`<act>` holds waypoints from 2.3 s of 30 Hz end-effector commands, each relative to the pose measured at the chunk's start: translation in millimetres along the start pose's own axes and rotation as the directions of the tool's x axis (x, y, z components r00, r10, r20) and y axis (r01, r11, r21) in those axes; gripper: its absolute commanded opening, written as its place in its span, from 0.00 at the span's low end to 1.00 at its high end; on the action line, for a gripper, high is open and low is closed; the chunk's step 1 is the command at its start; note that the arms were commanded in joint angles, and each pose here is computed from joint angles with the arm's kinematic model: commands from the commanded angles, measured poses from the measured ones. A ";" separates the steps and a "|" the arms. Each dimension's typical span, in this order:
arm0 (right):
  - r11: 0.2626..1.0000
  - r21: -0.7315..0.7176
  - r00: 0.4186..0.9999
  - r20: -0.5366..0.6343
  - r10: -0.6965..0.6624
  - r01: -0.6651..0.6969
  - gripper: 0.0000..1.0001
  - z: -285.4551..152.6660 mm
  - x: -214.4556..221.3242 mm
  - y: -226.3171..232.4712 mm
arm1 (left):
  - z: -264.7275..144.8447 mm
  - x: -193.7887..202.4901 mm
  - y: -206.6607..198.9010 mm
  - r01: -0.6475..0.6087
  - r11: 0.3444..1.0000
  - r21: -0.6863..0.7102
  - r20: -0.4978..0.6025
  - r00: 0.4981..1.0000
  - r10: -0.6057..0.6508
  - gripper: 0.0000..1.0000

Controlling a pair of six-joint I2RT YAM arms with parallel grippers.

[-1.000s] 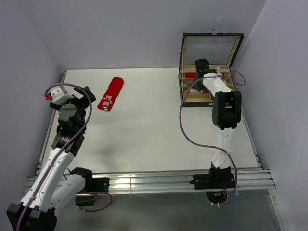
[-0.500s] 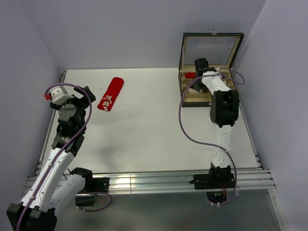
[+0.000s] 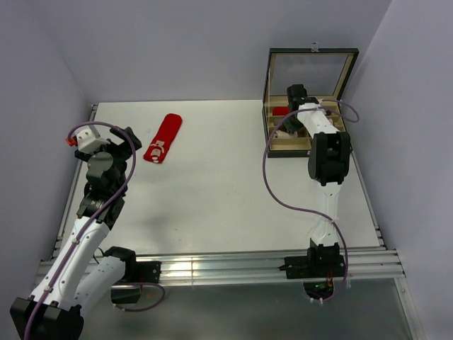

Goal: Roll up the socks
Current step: Place the sock in the storage box.

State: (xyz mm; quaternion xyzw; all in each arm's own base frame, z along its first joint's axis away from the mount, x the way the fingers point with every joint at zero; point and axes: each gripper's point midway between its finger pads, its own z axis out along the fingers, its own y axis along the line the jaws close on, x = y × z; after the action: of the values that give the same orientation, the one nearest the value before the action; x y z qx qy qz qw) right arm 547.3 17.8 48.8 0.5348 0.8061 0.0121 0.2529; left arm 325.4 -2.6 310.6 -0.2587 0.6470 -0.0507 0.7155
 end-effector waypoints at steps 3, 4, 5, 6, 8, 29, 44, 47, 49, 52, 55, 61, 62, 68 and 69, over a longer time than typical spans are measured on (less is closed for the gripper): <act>0.998 -0.054 1.000 -0.004 0.021 -0.021 0.29 -14.8 -0.2 -12.1 | 0.2 -4.4 -5.5 0.012 1.000 0.027 0.020 1.000 -0.013 0.99; 0.997 -0.066 1.000 0.006 0.028 -0.028 0.30 -19.7 -4.7 -11.0 | 0.0 -4.8 -6.2 0.013 0.999 0.029 0.020 1.000 -0.014 1.00; 0.996 -0.090 0.999 0.024 0.031 -0.029 0.30 -29.7 -12.4 -5.8 | 0.2 -4.5 -5.3 0.012 1.000 0.026 0.021 1.000 -0.013 0.99; 0.995 -0.093 0.999 0.030 0.034 -0.031 0.31 -33.1 -16.3 -5.0 | 0.2 -4.2 -5.1 0.012 1.000 0.025 0.019 1.000 -0.012 0.99; 0.993 -0.112 0.998 0.050 0.032 -0.026 0.31 -42.7 -26.2 2.3 | -0.1 -5.4 -6.1 0.014 0.999 0.030 0.022 1.000 -0.014 1.00; 0.950 -0.312 0.996 0.082 0.035 -0.008 0.29 -63.5 -35.0 35.1 | 1.1 -2.0 -5.3 0.007 1.000 0.026 0.013 1.000 -0.007 0.99; 0.970 -0.241 0.996 0.081 0.034 -0.013 0.26 -21.3 -23.9 17.4 | 1.1 -1.9 -4.6 0.005 1.000 0.023 0.014 1.000 -0.005 0.99; 0.975 -0.220 0.997 0.076 0.033 -0.015 0.25 -16.3 -20.8 8.4 | 0.9 -1.5 -5.5 0.005 1.000 0.027 0.012 1.000 -0.005 0.99; 0.980 -0.195 0.998 0.061 0.035 -0.023 0.25 -9.8 -17.8 0.3 | 1.1 -1.7 -5.1 0.006 1.000 0.025 0.012 1.000 -0.006 0.99; 0.986 -0.161 0.998 0.049 0.037 -0.029 0.25 -2.9 -15.2 -12.5 | 1.3 -1.5 -5.3 0.006 1.000 0.025 0.012 1.000 -0.006 0.99; 0.989 -0.143 0.998 0.050 0.036 -0.029 0.24 -0.5 -12.3 -20.9 | 1.1 -1.9 -5.6 0.007 1.000 0.027 0.013 1.000 -0.007 1.00; 0.996 -0.091 0.999 0.045 0.012 -0.008 0.24 7.7 -11.8 -24.1 | 1.8 0.1 -5.5 0.004 1.000 0.027 0.009 1.000 -0.005 0.99; 0.998 -0.069 0.999 0.036 0.005 -0.003 0.24 9.1 -10.0 -27.5 | 1.8 0.1 -5.4 0.003 1.000 0.027 0.009 1.000 -0.003 0.99; 0.999 0.026 1.000 0.001 0.029 -0.029 0.24 20.2 -3.5 -36.1 | 2.2 1.3 -5.8 0.001 1.000 0.029 0.005 1.000 -0.001 0.99; 0.998 0.035 0.999 -0.004 0.043 -0.043 0.25 22.1 -2.2 -36.3 | 2.5 1.8 -5.7 -0.001 1.000 0.028 0.004 1.000 0.001 1.00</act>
State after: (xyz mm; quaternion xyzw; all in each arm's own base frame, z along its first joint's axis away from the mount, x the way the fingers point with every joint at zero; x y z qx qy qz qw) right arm 548.3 12.8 49.9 0.5289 0.7966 0.0676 0.2848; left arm 327.8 -4.6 307.2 -0.2550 0.6522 -0.0511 0.7121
